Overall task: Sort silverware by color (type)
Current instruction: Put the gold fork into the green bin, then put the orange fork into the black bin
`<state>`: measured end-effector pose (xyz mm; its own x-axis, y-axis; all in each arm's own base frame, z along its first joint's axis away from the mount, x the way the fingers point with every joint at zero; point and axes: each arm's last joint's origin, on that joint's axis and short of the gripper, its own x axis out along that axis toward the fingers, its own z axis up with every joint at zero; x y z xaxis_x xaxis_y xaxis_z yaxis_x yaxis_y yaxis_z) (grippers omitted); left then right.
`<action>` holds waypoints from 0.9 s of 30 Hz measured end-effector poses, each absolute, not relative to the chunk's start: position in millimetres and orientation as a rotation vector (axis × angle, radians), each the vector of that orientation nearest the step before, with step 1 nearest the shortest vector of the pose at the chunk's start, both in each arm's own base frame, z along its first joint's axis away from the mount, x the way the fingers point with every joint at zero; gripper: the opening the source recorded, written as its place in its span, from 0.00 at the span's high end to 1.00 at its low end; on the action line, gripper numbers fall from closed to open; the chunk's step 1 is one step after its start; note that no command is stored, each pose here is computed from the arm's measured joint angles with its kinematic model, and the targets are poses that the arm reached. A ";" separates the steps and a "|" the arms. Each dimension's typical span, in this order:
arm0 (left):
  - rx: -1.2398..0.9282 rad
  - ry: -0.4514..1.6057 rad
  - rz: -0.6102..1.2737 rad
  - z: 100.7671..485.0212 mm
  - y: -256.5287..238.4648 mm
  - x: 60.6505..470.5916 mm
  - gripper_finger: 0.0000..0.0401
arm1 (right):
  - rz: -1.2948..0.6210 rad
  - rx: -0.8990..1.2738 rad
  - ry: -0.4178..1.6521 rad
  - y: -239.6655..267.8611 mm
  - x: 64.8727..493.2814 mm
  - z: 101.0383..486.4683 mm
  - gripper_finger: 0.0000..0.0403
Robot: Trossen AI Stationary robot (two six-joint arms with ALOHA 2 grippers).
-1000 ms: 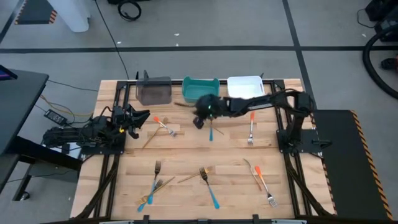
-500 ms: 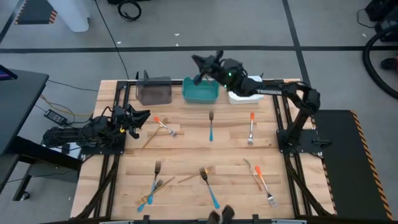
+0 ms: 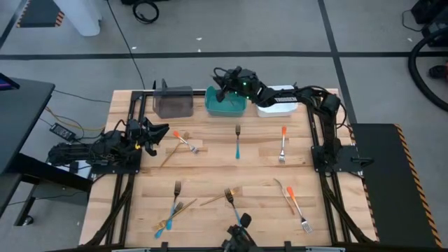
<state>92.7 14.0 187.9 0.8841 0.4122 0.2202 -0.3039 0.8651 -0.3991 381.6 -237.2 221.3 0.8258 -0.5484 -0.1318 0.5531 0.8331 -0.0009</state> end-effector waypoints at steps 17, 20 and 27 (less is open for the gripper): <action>-0.365 -0.309 0.383 188.1 14.0 92.6 0.78 | -0.548 -0.009 0.449 -232.8 376.1 193.4 0.85; -0.365 -0.309 0.383 188.1 14.0 92.6 0.78 | -0.548 -0.011 0.449 -232.8 376.1 193.4 0.81; -0.366 -0.311 0.383 188.3 14.0 92.6 0.78 | -0.603 -0.058 0.316 -229.8 378.5 216.7 0.78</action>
<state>92.6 14.0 188.3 0.8820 0.4145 0.2240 -0.3043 0.8641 -0.4009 378.5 -229.8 216.7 0.7773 -0.5658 -0.2752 0.5482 0.8237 -0.1450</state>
